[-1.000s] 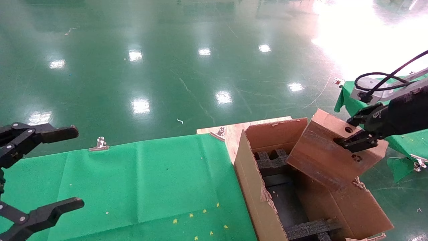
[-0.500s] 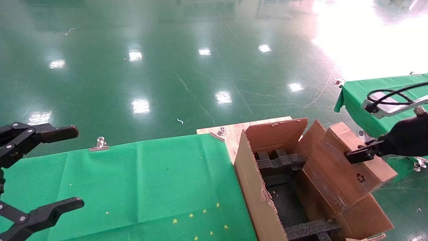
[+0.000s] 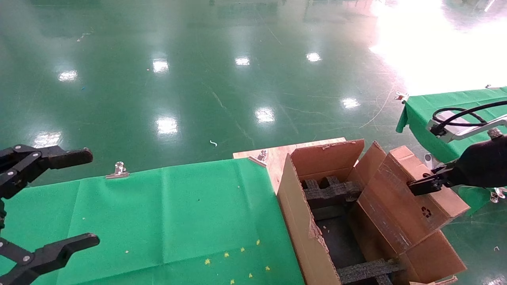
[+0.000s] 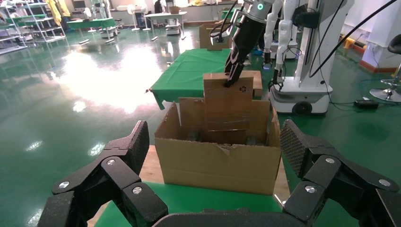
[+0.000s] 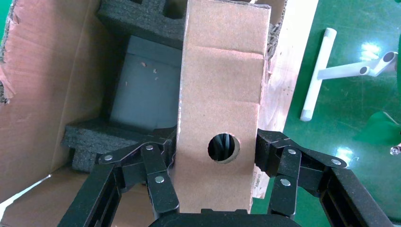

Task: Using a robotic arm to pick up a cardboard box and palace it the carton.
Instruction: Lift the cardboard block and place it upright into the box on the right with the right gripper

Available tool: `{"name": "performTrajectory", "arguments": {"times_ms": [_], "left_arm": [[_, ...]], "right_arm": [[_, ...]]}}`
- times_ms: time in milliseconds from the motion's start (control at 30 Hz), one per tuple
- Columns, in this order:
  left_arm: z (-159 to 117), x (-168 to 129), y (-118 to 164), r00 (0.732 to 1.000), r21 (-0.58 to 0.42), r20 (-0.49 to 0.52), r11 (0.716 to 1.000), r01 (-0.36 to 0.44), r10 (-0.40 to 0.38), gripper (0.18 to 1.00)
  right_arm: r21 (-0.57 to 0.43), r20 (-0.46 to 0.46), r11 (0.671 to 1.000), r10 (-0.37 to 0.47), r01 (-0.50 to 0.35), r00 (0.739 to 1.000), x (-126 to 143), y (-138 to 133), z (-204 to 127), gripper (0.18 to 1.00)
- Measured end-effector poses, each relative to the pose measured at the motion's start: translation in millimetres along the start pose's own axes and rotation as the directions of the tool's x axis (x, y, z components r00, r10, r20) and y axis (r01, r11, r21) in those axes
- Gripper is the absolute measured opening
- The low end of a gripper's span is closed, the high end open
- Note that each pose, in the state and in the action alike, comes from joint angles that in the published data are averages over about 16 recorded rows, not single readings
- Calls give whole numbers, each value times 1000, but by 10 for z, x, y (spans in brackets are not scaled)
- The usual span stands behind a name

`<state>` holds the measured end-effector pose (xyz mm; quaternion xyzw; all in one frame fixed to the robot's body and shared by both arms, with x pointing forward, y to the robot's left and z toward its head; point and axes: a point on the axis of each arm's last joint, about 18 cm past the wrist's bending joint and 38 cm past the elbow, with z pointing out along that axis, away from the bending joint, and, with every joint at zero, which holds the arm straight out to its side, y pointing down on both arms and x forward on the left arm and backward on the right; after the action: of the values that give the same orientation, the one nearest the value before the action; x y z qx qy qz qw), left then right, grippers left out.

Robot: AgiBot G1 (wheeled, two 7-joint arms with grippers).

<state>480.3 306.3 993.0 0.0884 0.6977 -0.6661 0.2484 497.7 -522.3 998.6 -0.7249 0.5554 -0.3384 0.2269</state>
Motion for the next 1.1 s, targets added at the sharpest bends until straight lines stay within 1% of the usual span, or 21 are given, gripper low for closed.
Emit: {"name": "performTrajectory", "arguments": {"times_ms": [233, 533, 833, 1100], "left_arm": [[0, 0, 0, 1000, 0, 0, 1000, 0, 0, 1001], [0, 0, 0, 1000, 0, 0, 1000, 0, 0, 1001], [0, 0, 0, 1000, 0, 0, 1000, 0, 0, 1001], [0, 0, 0, 1000, 0, 0, 1000, 0, 0, 1001]], "right_arm": [[-9, -4, 998, 58, -58, 998, 12, -22, 54, 374], [-25, -45, 989, 145, -146, 988, -6, -56, 232, 369], [-20, -86, 983, 179, -181, 980, -72, -65, 432, 361], [-17, -106, 982, 185, -188, 977, -118, -20, 599, 355]]}}
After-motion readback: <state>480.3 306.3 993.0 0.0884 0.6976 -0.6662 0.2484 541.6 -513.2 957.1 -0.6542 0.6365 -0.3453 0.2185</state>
